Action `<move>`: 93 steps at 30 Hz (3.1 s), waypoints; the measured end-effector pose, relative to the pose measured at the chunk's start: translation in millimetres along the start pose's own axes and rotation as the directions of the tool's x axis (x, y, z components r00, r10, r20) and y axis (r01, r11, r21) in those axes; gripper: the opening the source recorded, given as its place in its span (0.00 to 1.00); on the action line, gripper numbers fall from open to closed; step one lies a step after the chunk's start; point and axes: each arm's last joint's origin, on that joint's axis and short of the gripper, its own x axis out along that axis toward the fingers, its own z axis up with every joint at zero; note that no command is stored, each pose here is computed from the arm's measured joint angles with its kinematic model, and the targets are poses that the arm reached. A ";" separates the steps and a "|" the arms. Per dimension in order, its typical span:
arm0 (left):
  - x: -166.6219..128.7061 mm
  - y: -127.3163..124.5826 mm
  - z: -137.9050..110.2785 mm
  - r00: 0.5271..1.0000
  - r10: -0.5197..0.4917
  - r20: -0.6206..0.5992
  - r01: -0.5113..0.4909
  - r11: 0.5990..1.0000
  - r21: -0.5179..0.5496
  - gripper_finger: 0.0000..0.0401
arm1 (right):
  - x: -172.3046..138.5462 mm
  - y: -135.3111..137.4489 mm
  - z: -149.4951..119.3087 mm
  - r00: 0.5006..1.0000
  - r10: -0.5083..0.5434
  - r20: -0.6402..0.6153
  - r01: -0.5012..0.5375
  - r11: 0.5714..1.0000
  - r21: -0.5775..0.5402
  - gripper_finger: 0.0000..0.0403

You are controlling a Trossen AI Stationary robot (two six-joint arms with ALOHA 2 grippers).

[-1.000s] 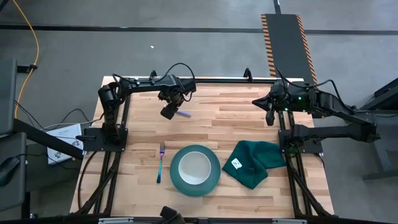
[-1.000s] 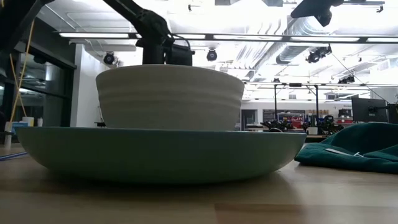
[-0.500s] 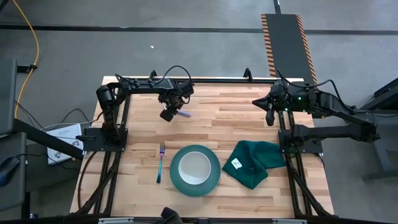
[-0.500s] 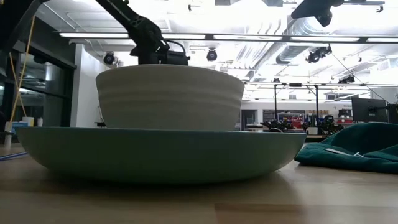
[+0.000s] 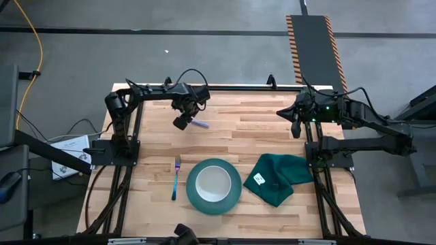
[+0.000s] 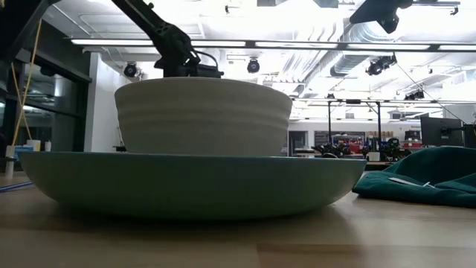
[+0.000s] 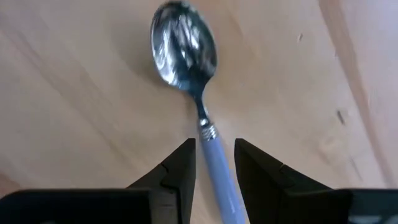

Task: Set table place
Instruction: Place the purple fork inside the white bowl

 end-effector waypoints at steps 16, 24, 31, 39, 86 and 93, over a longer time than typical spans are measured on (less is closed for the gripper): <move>4.9 0.5 4.5 1.000 0.010 -0.011 -0.010 1.000 -0.019 0.25 | 0.5 -0.6 0.2 1.000 -0.021 0.002 0.021 1.000 0.001 0.00; 15.3 6.1 5.2 0.998 0.033 -0.049 -0.034 0.999 -0.029 0.25 | 0.5 -0.8 0.4 1.000 -0.029 0.006 0.029 1.000 -0.001 0.00; 15.5 7.2 6.6 0.999 0.038 -0.023 -0.039 0.999 -0.030 0.25 | 4.2 -0.6 0.6 0.999 -0.031 -0.007 0.031 1.000 -0.001 0.00; 15.5 5.6 6.2 1.000 0.016 -0.018 -0.017 0.999 -0.031 0.25 | 4.2 -0.6 0.7 0.999 -0.031 -0.006 0.031 1.000 0.000 0.00; 25.7 6.3 4.5 0.995 -0.015 -0.097 0.009 0.998 -0.064 0.25 | 6.0 -0.6 0.8 0.999 -0.033 -0.013 0.033 0.999 0.018 0.00; 25.7 9.3 5.2 0.994 0.023 -0.105 -0.027 0.999 -0.036 0.25 | 6.0 -0.9 0.8 0.999 -0.042 -0.011 0.042 0.999 0.016 0.00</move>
